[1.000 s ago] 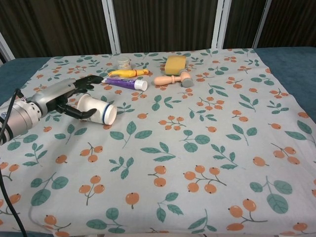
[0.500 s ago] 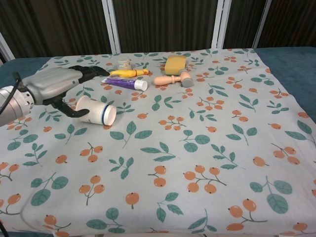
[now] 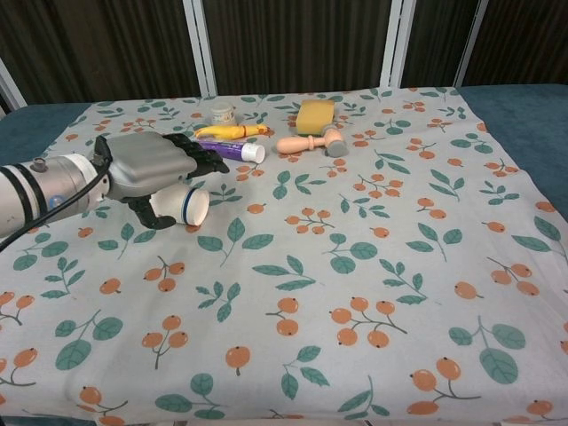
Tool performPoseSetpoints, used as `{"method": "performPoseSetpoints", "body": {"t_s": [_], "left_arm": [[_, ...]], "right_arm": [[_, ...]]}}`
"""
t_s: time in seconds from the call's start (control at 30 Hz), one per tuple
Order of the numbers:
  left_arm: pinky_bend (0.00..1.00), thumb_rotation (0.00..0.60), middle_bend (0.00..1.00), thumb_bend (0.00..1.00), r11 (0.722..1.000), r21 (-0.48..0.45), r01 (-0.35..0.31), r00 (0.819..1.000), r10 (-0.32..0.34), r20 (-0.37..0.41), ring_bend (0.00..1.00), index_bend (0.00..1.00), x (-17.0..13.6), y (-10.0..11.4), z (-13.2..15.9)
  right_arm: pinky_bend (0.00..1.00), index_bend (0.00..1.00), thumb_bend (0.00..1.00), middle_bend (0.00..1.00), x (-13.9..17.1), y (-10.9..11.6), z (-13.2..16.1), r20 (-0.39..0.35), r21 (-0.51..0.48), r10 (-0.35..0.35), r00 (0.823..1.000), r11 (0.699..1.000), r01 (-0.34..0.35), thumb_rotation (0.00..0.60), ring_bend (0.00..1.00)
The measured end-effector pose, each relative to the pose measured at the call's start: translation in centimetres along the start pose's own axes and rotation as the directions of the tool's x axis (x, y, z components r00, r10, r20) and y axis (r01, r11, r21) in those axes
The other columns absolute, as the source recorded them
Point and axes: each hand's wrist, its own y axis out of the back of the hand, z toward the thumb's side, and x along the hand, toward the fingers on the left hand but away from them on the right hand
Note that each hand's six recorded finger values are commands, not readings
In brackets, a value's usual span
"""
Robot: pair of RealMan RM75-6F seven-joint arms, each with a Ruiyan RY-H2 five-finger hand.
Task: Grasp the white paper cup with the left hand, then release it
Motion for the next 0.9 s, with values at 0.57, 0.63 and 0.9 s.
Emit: {"method": "performPoseSetpoints", "body": {"t_s": [0.57,0.63,0.9], "left_arm": [[0.0,0.6,0.3,0.45,0.994,0.049,0.098,0.995,-0.096,-0.041,0.01,0.36,2.1,-0.2,0.8],[0.0,0.6,0.33,0.46,0.993,0.059,0.1,0.994,-0.097,-0.053,0.03,0.39,2.2,-0.2,0.6],[0.0,0.6,0.38,0.45,0.999,-0.039,0.028,0.998,-0.03,-0.055,0.1,0.44,1.9,1.4,0.7]], "right_arm": [[0.0,0.0,0.22,0.0,-0.7,-0.4,-0.5,0.016,-0.012,0.017,1.0,1.0,-0.017,0.6,0.0],[0.0,0.0,0.22,0.0,-0.6,-0.3,-0.4,0.017,-0.013,0.014,1.0,1.0,-0.014,0.6,0.0],[0.0,0.0,0.22,0.0,-0.7,-0.2,-0.3,0.019,-0.014,0.019,1.0,1.0,-0.019,0.6,0.0]]}}
